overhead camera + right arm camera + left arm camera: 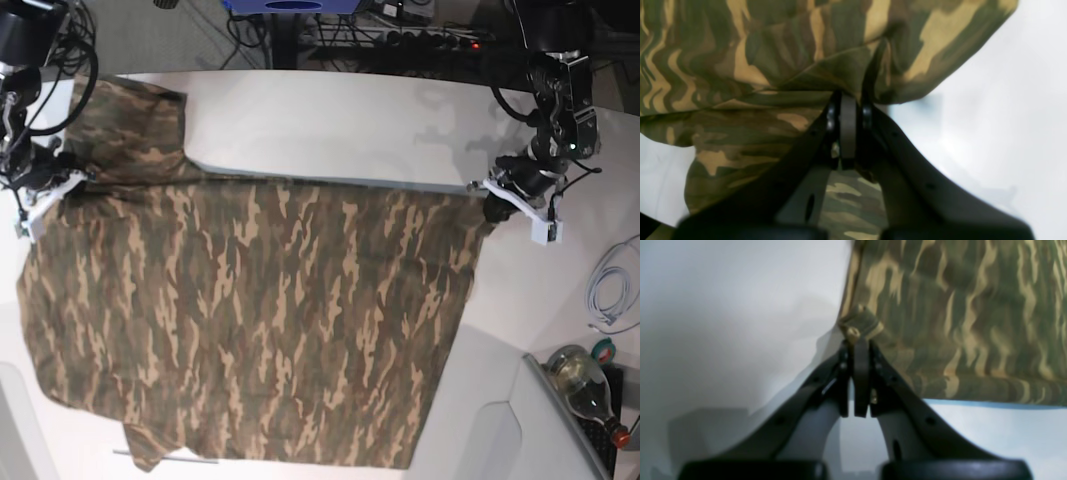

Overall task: Layout the t-shirt on the table in an organized manner, then fold the t-shirt properly
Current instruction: 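Lift the shirt with both grippers and shake it out flat, then lower the shirt onto the table and pull its edges apart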

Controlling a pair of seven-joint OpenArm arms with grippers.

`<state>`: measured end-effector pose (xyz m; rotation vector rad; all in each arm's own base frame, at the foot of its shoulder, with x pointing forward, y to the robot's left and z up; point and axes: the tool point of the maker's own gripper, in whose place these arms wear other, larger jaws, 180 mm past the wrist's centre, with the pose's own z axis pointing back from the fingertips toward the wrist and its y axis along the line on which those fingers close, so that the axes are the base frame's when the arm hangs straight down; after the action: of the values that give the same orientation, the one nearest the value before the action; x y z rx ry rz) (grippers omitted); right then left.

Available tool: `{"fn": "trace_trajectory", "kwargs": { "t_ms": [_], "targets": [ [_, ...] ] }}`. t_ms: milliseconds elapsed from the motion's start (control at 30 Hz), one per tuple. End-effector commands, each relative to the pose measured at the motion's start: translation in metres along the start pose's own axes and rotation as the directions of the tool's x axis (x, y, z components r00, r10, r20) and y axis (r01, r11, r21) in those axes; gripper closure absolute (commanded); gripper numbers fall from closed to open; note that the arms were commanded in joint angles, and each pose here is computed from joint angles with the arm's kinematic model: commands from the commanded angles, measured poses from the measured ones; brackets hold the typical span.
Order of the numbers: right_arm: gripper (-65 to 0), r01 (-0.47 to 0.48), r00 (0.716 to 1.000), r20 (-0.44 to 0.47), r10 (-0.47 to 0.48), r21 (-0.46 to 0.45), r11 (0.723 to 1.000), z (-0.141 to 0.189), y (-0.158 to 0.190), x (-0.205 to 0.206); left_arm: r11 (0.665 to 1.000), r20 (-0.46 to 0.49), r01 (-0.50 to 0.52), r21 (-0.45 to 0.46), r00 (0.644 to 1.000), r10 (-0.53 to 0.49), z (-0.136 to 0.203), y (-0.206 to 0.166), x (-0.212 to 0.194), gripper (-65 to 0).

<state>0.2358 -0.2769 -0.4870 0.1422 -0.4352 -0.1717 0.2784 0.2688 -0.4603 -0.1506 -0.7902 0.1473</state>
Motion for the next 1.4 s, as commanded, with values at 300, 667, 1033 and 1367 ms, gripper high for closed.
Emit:
{"fn": "trace_trajectory", "kwargs": {
  "t_ms": [300, 667, 1033, 1367],
  "targets": [
    [-41.7, -0.022, 0.999, 0.037, 0.024, -0.062, 0.998, 0.018, -0.015, 0.001, 0.999, 0.008, 0.032, 0.040, 0.999, -0.032, 0.015, 0.014, -0.003, 0.0],
    [-39.8, -0.129, 0.978, 0.160, 0.134, -0.041, 0.991, 0.070, 0.046, -0.021, 0.989, 0.134, 0.082, 0.125, 0.986, -0.099, 0.081, 0.029, 0.023, -37.2],
    [-0.2, -0.048, 0.997, 0.058, 0.046, 0.045, 0.998, 0.021, 0.057, -0.046, 0.991, 0.183, 0.134, 0.029, 0.974, -0.137, -0.012, -0.018, 0.099, 0.0],
    [-0.6, 0.007, 0.999, -0.039, -0.005, 0.043, 0.999, 0.012, 0.048, -0.098, 0.982, 0.097, 0.185, -0.020, 0.978, -0.183, -0.093, -0.060, 0.065, 0.0]
  ]
}}
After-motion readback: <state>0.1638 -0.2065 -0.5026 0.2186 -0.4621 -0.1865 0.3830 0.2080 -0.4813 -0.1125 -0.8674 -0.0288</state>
